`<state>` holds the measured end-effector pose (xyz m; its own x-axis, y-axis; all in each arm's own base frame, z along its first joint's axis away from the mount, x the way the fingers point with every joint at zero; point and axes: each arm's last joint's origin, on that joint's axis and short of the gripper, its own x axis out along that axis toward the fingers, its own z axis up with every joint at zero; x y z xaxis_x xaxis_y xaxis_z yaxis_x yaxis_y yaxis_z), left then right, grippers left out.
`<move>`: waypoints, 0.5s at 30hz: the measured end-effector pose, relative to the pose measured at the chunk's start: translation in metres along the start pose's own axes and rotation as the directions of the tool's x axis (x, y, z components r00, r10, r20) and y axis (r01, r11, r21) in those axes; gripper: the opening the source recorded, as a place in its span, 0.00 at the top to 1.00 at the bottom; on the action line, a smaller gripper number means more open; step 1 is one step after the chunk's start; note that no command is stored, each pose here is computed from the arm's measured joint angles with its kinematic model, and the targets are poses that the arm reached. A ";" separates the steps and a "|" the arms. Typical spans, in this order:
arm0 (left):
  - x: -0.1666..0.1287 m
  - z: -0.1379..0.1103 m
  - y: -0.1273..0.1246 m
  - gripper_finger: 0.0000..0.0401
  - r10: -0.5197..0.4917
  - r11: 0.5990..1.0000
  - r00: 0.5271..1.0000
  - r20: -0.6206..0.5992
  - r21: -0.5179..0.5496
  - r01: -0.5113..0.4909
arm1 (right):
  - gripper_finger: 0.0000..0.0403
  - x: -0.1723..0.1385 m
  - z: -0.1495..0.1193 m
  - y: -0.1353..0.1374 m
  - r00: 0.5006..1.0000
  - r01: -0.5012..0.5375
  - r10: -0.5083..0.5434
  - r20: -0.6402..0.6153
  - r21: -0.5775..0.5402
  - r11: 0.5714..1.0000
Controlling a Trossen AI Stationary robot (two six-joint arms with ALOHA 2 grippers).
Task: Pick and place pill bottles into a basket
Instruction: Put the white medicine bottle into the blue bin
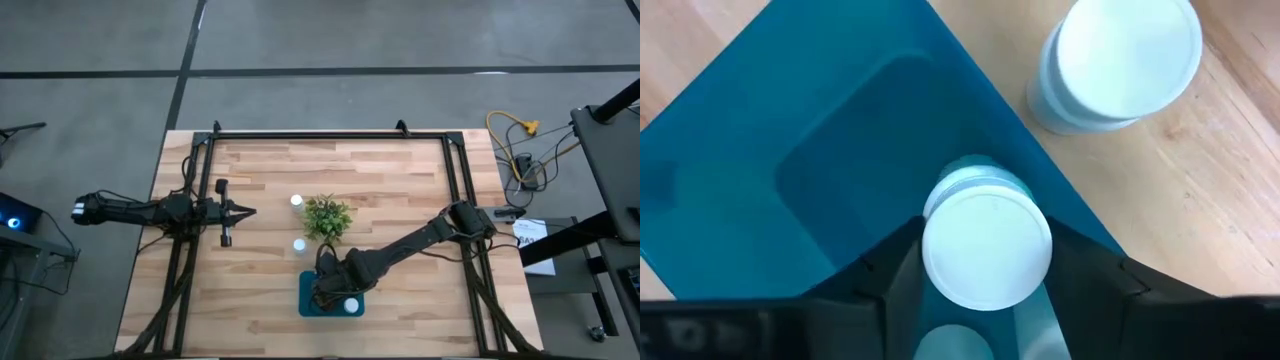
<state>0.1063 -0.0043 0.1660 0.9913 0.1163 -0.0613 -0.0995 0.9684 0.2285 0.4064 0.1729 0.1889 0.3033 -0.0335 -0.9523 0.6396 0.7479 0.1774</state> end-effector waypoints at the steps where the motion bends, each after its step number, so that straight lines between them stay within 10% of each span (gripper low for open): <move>1: 0.000 0.000 0.000 1.00 0.000 1.000 1.000 0.000 0.000 0.000 | 0.55 0.000 0.000 0.000 1.000 0.000 0.000 0.000 0.000 1.000; 15: 0.000 0.000 0.000 1.00 0.000 1.000 1.000 -0.001 0.000 0.000 | 0.60 0.001 -0.001 -0.002 1.000 0.008 -0.008 -0.025 0.000 1.000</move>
<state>0.1063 -0.0043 0.1659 0.9912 0.1163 -0.0625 -0.0992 0.9684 0.2288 0.4043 0.1722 0.1873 0.2810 -0.0228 -0.9594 0.6416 0.7479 0.1702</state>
